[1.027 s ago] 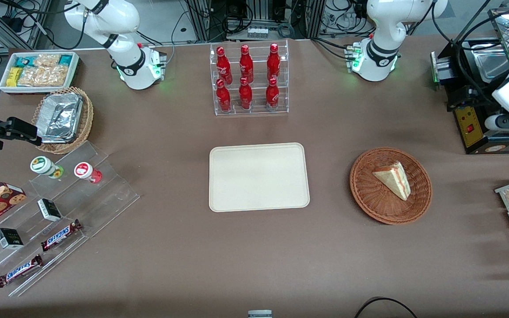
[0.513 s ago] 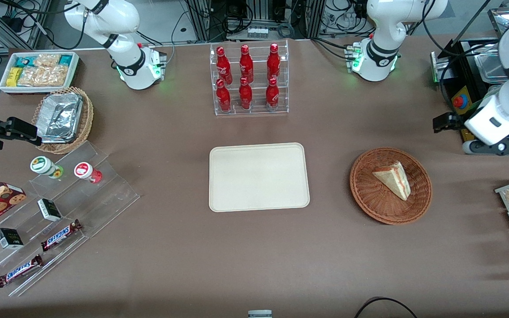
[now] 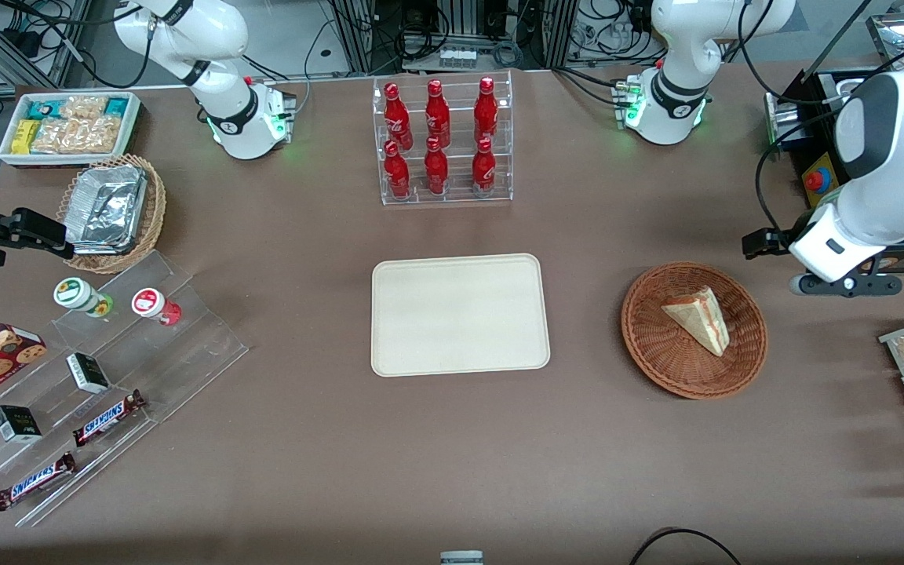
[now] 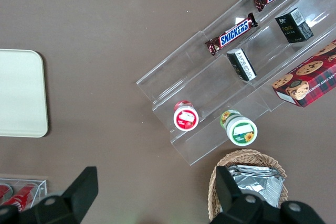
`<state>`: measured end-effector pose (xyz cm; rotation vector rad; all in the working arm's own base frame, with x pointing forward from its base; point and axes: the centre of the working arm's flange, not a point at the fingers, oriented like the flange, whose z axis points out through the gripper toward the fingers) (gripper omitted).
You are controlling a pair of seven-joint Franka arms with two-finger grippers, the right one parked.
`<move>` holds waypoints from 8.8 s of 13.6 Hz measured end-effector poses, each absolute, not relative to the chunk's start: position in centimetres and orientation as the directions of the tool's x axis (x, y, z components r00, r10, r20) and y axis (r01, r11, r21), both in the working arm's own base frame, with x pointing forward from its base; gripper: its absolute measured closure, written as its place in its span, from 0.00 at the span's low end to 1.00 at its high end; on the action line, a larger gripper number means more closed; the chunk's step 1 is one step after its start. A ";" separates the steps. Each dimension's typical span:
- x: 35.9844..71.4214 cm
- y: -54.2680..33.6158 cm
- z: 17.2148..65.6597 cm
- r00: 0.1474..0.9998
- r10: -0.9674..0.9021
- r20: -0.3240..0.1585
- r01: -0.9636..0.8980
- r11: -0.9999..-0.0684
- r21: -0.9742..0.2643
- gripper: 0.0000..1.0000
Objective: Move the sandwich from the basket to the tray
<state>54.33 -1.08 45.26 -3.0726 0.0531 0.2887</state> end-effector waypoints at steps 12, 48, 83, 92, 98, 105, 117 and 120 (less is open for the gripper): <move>54.9 -3.4 35.7 0.876 0.478 -0.059 0.473 -0.877 -0.088 0.00; 54.4 -11.6 36.2 0.830 0.555 -0.056 0.549 -0.831 -0.094 0.85; 49.0 -51.7 25.5 0.997 0.037 -0.072 0.035 -0.999 -0.028 0.85; 49.2 -51.8 24.3 0.998 0.028 -0.053 0.026 -0.999 -0.031 0.39; 49.8 -52.2 25.7 1.000 0.009 -0.006 0.009 -1.000 -0.029 0.00; 49.9 -50.5 38.8 0.996 -0.051 0.067 -0.047 -0.997 -0.062 0.00; 59.3 -29.4 47.3 0.992 -0.006 -0.123 -0.009 -1.000 -0.026 0.00; 59.8 -24.4 49.1 0.985 -0.043 -0.167 -0.051 -0.998 -0.042 0.00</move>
